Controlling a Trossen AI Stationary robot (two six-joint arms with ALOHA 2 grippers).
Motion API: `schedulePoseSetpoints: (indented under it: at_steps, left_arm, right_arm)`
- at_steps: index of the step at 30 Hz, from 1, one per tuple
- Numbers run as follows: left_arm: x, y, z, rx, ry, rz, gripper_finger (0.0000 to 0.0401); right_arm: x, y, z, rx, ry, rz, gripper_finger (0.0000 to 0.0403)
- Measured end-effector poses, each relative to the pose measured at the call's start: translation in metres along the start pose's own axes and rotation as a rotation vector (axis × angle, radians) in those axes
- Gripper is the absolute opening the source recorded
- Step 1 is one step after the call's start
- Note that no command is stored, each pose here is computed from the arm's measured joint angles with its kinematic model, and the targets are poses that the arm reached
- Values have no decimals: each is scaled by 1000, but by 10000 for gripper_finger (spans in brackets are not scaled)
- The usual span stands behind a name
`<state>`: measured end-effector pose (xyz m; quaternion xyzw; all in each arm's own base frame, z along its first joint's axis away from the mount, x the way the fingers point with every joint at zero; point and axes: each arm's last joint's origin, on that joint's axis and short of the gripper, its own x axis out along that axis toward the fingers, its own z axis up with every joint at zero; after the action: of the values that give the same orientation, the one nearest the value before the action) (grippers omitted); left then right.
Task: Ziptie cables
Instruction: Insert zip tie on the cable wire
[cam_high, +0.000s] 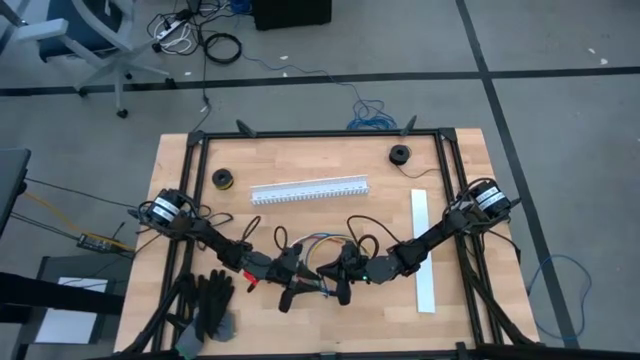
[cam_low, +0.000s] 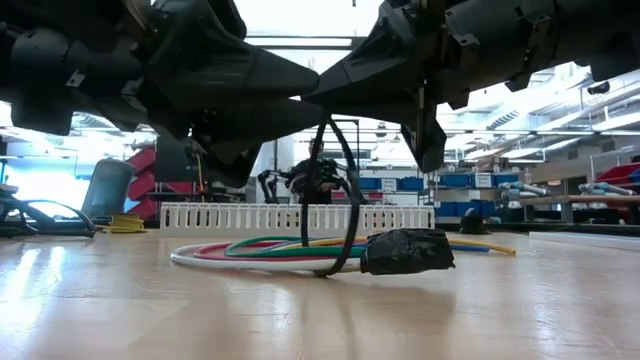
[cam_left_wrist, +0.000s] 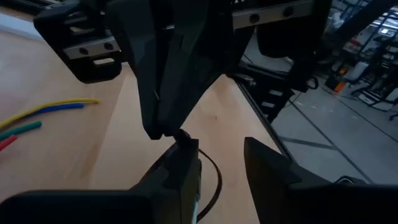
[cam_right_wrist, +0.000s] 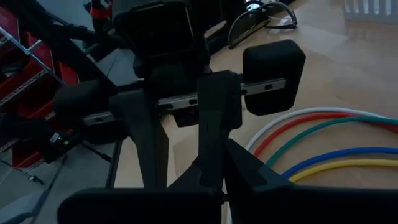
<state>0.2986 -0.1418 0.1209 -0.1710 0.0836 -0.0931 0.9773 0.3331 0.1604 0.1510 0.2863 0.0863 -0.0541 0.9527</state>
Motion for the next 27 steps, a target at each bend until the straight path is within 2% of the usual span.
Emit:
schedulePoseSetpoints:
  at_steps: [7,27]
  left_arm:
    - [0,0,6,7,-60,3,106]
    - [1,7,6,-41,-60,84,106]
  right_arm:
    - [1,-1,2,-5,-8,6,0]
    - [1,1,6,-14,-45,26,0]
